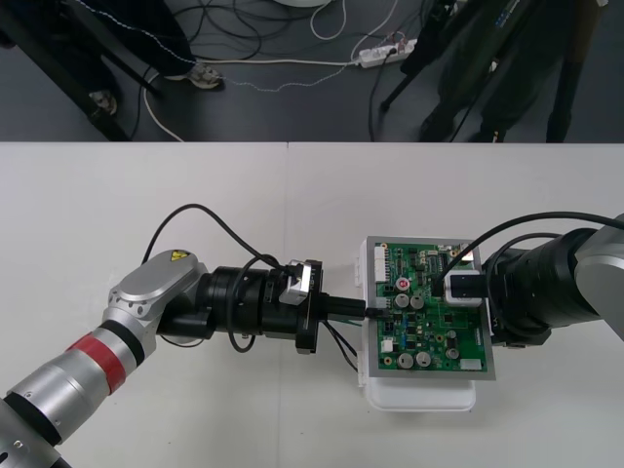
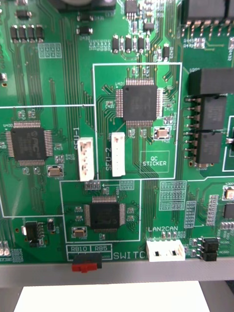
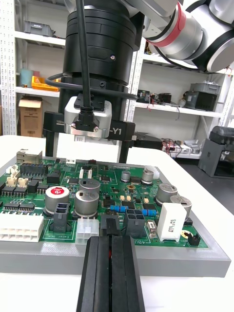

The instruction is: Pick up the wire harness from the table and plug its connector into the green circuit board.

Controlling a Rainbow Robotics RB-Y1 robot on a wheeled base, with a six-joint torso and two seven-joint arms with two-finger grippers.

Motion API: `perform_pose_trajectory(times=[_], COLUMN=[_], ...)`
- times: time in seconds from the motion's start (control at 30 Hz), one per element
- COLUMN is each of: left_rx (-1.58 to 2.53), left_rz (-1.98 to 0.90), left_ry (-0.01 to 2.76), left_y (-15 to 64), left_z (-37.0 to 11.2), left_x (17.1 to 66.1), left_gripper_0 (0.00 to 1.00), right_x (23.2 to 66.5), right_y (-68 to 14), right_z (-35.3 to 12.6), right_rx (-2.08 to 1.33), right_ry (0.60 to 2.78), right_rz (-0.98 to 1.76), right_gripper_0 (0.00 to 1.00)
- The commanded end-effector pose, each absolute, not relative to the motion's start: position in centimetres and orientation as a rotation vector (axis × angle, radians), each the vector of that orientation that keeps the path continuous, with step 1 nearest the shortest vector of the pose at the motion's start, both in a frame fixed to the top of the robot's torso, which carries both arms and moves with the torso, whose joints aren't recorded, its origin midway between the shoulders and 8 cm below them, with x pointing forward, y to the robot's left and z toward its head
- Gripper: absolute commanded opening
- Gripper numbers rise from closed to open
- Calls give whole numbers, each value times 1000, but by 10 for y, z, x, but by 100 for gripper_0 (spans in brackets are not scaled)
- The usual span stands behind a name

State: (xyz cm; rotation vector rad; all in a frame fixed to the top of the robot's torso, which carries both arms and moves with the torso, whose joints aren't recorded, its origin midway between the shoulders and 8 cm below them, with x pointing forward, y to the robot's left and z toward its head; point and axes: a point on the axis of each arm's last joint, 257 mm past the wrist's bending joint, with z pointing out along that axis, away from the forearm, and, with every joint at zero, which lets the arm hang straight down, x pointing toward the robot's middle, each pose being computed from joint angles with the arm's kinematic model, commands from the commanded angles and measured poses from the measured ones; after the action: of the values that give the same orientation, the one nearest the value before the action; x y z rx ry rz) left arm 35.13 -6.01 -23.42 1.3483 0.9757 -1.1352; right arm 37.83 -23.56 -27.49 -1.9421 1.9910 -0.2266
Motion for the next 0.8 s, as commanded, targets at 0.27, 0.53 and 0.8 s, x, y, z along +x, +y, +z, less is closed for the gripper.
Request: perform_pose_trajectory(times=[0.27,0.53,0.8], left_rx=[1348,1358,1392], left_rz=[-1073,-985,-879], left_ry=[933,983,1056], left_y=[-63,-17,51], left_z=[-226,-225,-223], left_x=[356,380,402], left_gripper_0=[46,46,46], right_x=[375,377,375], right_y=[-217,-222,-249], right_z=[-265,-265,-257], right_rx=[-1921,-1937,-2014], right_ry=[1948,1941,1916], right_rz=[-183,-204,-247], right_gripper_0=[100,100,100])
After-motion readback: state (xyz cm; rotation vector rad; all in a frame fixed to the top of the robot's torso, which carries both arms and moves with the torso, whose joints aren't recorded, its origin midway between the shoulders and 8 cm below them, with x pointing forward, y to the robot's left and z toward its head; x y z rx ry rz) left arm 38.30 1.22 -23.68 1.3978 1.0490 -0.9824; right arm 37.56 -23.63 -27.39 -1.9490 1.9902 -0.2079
